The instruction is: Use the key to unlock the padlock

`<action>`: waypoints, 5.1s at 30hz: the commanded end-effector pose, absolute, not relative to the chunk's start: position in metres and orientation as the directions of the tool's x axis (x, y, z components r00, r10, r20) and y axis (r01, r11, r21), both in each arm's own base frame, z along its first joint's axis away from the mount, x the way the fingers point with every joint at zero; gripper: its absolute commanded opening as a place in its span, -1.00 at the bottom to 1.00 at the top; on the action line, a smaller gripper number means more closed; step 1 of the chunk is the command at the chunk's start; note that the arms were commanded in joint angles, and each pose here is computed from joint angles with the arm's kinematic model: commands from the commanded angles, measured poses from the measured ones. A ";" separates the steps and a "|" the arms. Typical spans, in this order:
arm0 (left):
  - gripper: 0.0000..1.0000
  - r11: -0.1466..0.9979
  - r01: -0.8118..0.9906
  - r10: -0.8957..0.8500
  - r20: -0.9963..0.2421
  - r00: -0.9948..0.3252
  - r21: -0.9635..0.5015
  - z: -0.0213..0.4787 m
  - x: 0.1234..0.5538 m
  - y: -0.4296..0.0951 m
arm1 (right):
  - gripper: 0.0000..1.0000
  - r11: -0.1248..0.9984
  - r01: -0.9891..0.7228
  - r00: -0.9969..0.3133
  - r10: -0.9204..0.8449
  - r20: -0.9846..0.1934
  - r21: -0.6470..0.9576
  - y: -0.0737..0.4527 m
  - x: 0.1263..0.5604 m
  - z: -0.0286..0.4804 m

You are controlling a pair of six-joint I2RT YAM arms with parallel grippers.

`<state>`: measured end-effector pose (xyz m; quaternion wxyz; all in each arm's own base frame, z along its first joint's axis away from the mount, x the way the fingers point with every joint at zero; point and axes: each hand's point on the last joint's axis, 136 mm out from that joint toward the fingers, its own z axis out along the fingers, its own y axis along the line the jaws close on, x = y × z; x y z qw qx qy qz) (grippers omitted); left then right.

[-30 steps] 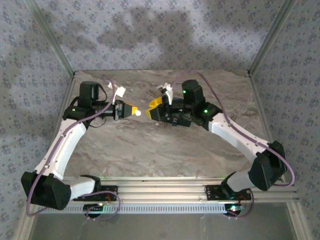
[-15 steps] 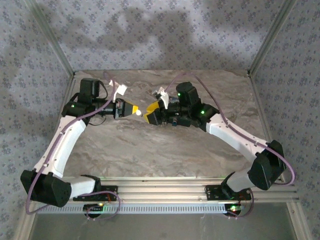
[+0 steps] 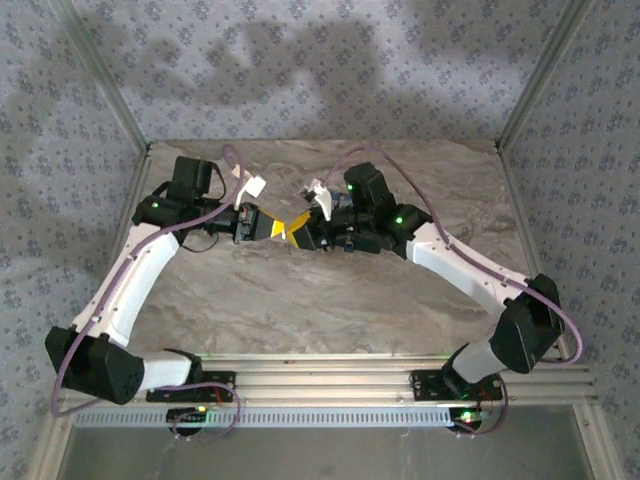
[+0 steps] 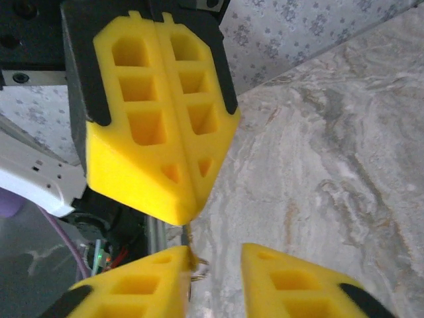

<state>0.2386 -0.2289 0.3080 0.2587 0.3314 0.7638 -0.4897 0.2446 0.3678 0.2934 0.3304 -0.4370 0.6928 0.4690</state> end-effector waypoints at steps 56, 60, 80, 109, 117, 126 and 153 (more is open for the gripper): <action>0.03 0.195 0.718 -0.157 -0.744 -0.650 -0.668 0.338 0.267 -0.237 | -1.00 0.096 -0.804 -0.579 0.103 -0.809 0.587 0.349 0.277 0.332; -0.01 0.198 0.718 -0.139 -0.745 -0.653 -0.667 0.334 0.266 -0.238 | -1.00 0.085 -0.806 -0.578 0.102 -0.810 0.586 0.350 0.275 0.334; -0.40 0.180 0.719 -0.095 -0.740 -0.666 -0.671 0.327 0.268 -0.243 | -1.00 0.044 -0.813 -0.576 0.082 -0.814 0.580 0.357 0.267 0.338; -1.00 0.172 0.767 0.141 -0.755 -0.640 -0.618 0.318 0.247 -0.241 | 0.17 0.182 -0.774 -0.615 0.016 -0.789 0.607 0.331 0.273 0.335; -1.00 0.179 0.761 0.137 -0.750 -0.647 -0.623 0.317 0.252 -0.242 | 0.08 0.174 -0.757 -0.637 0.022 -0.771 0.630 0.332 0.271 0.324; -1.00 0.146 0.761 0.085 -0.759 -0.646 -0.632 0.332 0.253 -0.239 | -0.01 0.087 -0.824 -0.560 0.030 -0.828 0.560 0.338 0.254 0.327; -1.00 0.096 0.759 0.122 -0.749 -0.652 -0.644 0.342 0.237 -0.237 | 0.01 0.188 -0.950 -0.290 -0.233 -0.928 0.249 0.362 0.240 0.301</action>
